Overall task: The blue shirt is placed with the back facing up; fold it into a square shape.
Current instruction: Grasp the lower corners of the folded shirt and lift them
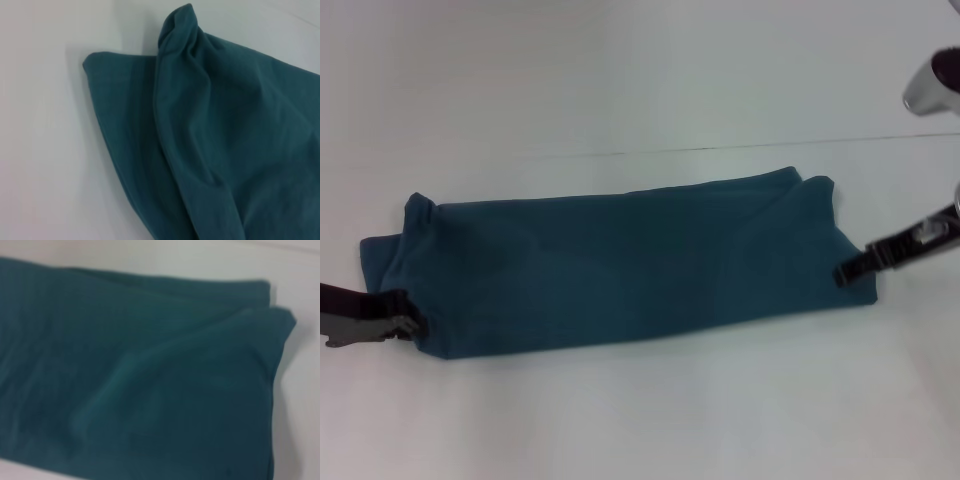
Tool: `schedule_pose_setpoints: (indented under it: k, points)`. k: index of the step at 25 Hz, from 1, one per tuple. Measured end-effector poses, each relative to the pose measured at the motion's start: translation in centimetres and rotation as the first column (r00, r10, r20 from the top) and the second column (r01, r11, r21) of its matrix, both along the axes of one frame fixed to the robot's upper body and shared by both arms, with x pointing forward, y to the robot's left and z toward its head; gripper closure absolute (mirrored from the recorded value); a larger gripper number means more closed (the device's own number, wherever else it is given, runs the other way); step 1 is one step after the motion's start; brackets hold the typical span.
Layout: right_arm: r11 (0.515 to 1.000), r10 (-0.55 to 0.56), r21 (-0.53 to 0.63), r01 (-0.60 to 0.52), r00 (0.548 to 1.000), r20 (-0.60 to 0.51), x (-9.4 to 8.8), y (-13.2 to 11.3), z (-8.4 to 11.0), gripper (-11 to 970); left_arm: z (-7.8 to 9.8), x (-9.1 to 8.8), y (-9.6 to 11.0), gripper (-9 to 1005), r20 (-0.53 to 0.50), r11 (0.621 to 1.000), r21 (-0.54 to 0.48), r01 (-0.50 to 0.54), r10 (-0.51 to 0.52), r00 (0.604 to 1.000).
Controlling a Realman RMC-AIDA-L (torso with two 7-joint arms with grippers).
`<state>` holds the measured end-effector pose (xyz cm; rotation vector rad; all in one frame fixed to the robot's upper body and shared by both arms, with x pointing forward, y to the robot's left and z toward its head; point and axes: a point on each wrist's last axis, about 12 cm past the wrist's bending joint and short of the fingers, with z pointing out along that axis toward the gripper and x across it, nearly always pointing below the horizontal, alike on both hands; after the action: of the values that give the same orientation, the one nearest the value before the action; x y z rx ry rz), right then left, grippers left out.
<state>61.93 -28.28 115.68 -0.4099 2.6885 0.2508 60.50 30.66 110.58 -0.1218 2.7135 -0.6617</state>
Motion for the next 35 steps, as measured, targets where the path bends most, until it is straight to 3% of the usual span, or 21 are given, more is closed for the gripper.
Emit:
schedule_pose_setpoints:
  k: [2, 9, 31, 35]
  points:
    - [1.000, -0.017, 0.011, 0.017, 0.999, -0.031, -1.0, -0.3, -0.9, 39, 0.0, 0.0, -0.1, 885, 0.003, 1.000, 0.000, 0.005, -0.005, 1.000]
    - [0.997, -0.080, 0.015, 0.080, 0.996, -0.035, -1.6, -1.5, -1.9, 44, 0.0, 0.0, -0.1, 886, 0.008, 1.000, 0.003, 0.016, -0.016, 1.000]
    - [0.993, -0.104, 0.051, 0.104, 0.995, -0.009, -0.7, -0.8, -4.6, 54, 0.3, 0.5, -0.5, 886, 0.026, 1.000, 0.006, 0.022, -0.022, 0.999]
    - [0.992, -0.111, 0.057, 0.111, 0.994, -0.004, -0.5, -0.7, -4.7, 187, 0.4, 0.6, -0.6, 886, 0.027, 1.000, 0.005, 0.025, -0.025, 0.999]
